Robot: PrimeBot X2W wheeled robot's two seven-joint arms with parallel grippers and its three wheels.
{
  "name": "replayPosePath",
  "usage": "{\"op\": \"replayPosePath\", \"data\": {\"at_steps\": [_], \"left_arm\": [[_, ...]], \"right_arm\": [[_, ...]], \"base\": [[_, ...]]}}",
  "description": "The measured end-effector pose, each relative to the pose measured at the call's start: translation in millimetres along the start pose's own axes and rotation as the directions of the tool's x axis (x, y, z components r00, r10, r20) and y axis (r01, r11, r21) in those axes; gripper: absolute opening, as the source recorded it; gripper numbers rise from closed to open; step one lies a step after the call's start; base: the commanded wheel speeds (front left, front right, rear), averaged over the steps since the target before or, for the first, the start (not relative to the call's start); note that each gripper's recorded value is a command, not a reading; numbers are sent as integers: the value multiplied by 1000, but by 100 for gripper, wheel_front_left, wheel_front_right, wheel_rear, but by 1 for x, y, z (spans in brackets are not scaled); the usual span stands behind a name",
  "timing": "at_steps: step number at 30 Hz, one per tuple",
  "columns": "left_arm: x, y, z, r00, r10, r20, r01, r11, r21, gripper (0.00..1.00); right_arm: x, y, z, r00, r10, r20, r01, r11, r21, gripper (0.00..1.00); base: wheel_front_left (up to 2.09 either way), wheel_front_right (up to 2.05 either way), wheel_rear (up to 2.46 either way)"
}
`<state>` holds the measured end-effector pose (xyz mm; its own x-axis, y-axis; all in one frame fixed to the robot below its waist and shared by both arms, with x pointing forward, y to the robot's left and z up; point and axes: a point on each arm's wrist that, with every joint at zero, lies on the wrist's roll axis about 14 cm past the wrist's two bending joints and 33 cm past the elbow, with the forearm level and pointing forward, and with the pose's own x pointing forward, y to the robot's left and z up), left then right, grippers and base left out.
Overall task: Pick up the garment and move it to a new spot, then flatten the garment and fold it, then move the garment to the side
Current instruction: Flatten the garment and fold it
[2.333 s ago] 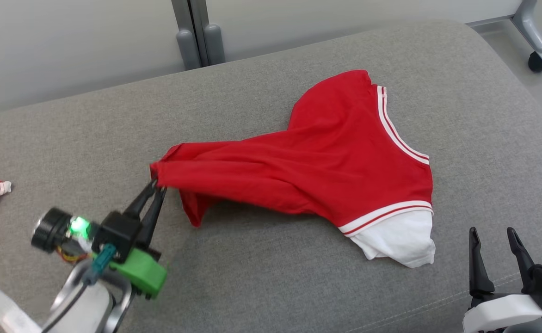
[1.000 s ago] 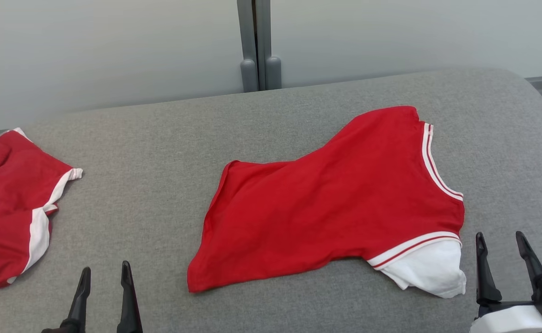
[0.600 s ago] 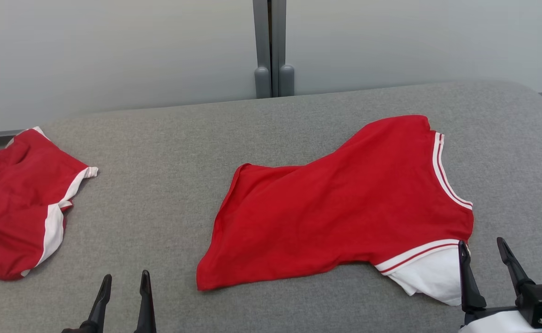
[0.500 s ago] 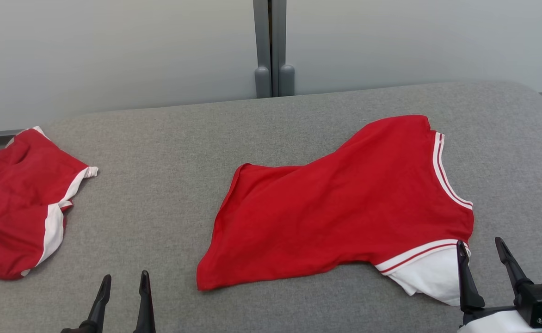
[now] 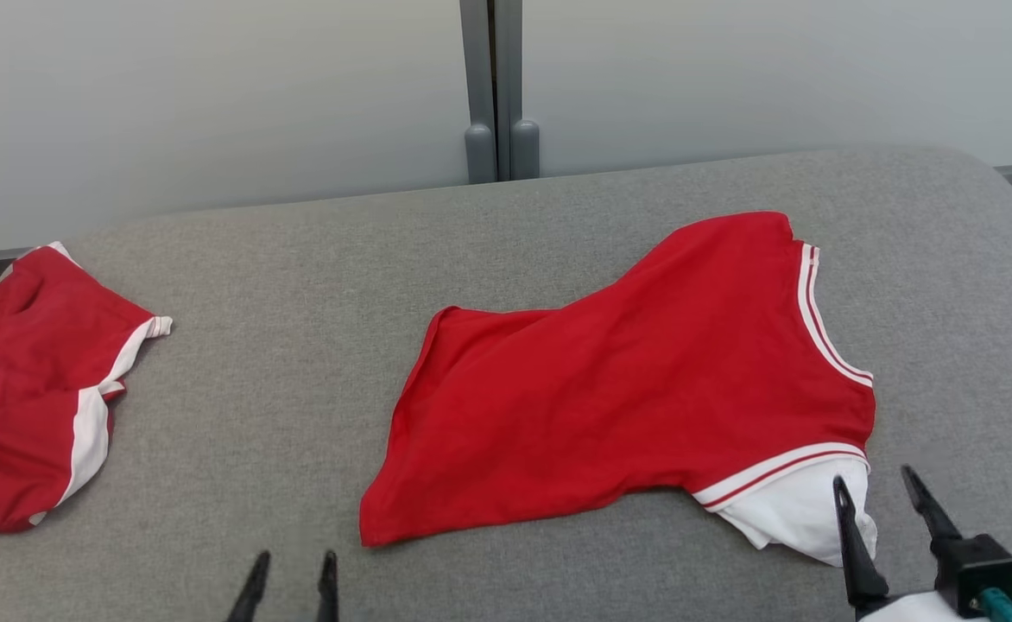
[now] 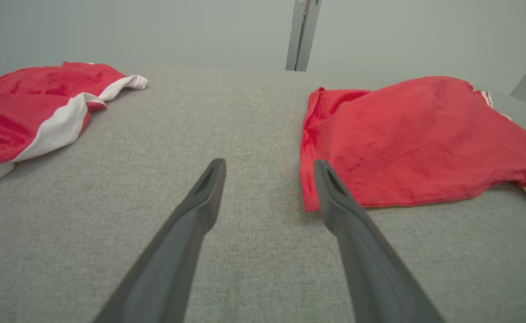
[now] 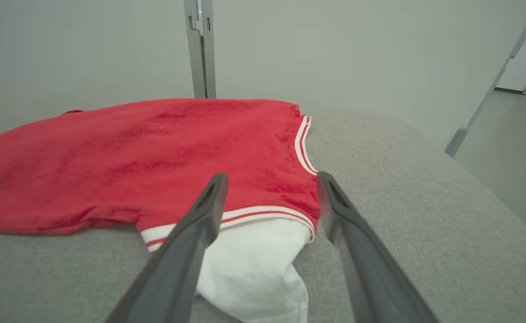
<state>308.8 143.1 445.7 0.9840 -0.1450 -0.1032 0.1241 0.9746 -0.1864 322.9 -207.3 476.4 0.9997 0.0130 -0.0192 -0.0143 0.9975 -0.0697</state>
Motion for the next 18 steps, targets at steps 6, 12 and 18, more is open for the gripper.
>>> {"op": "replayPosePath", "data": {"at_steps": [6,12,18], "left_arm": [[2,-16,-40,979,-82,-189,92,995,46,100],[17,-31,-44,957,-140,-254,153,988,32,100],[27,-31,-52,942,-162,-295,183,982,45,100]], "right_arm": [[-11,-11,-51,965,75,-253,-108,987,-119,100],[-17,-36,-80,883,65,-466,-156,975,-160,100],[-6,-23,-93,834,115,-539,-215,968,-127,100]], "base": [[0,0,0],[0,0,0],[0,0,0]]}}
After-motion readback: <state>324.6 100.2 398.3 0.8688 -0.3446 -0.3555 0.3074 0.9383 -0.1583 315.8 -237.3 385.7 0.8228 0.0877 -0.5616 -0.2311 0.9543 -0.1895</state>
